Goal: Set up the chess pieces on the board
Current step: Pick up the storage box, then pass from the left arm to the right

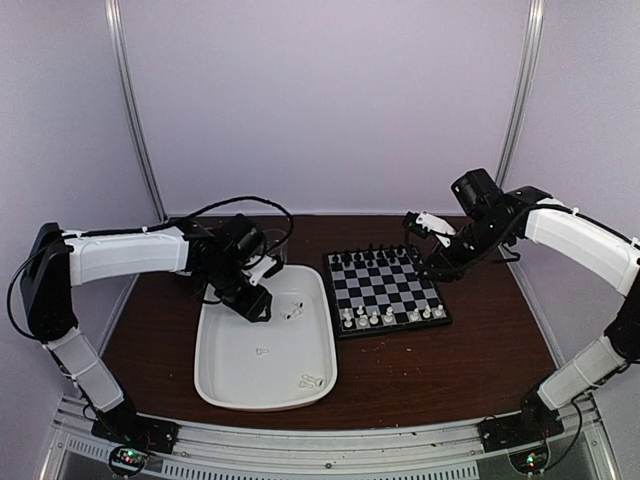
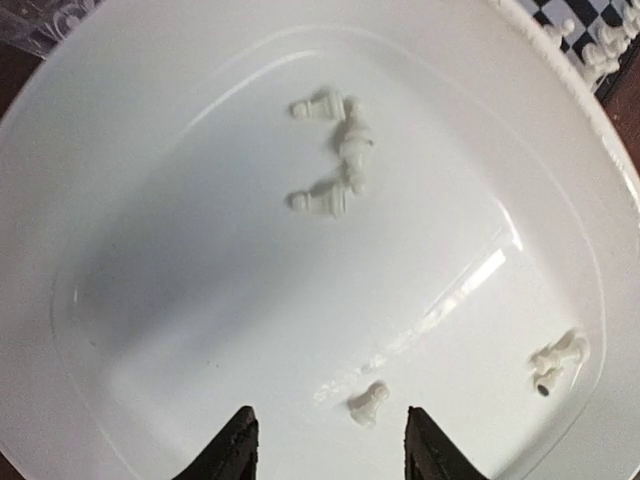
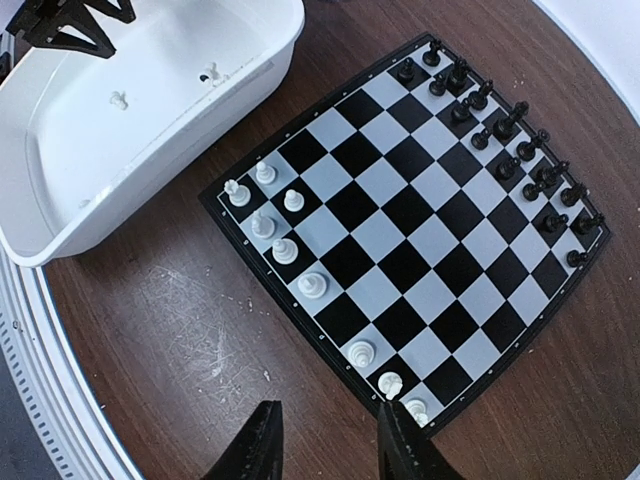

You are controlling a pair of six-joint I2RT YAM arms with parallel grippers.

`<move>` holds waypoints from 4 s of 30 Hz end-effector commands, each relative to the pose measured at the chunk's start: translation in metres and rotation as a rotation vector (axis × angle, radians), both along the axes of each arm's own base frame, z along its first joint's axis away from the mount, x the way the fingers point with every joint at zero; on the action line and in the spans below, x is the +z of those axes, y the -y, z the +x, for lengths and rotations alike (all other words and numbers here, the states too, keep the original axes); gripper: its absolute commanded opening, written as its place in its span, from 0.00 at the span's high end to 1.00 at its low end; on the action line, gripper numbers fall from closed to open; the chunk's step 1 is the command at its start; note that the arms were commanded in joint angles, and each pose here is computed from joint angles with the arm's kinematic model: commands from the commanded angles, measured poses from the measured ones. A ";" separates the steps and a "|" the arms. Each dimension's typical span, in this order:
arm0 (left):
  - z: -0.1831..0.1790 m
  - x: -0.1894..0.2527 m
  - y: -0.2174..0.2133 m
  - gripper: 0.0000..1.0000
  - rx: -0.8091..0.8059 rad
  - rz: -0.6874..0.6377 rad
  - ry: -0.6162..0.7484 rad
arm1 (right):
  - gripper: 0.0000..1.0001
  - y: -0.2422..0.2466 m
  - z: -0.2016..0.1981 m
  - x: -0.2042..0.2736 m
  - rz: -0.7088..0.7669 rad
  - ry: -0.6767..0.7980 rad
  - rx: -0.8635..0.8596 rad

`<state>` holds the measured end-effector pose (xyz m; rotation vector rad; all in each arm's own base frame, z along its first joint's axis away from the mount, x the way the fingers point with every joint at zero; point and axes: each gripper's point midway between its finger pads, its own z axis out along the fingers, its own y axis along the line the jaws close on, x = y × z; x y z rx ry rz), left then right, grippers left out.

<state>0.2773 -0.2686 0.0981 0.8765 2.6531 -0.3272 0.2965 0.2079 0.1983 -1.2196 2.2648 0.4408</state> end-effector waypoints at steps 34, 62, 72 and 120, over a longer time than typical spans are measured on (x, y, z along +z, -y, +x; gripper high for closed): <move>-0.048 -0.079 -0.008 0.69 -0.604 0.264 -0.059 | 0.63 -0.002 0.000 0.008 0.077 0.019 0.039; -0.037 -0.029 0.010 0.93 -0.501 0.110 0.012 | 0.64 -0.004 0.002 0.019 0.093 0.022 0.032; -0.019 0.105 0.075 0.91 -0.324 -0.459 0.208 | 0.61 -0.052 -0.002 0.043 0.138 -0.017 0.161; -0.035 0.140 0.129 0.88 -0.320 -0.841 0.151 | 0.74 -0.197 -0.039 0.051 0.312 -0.271 0.349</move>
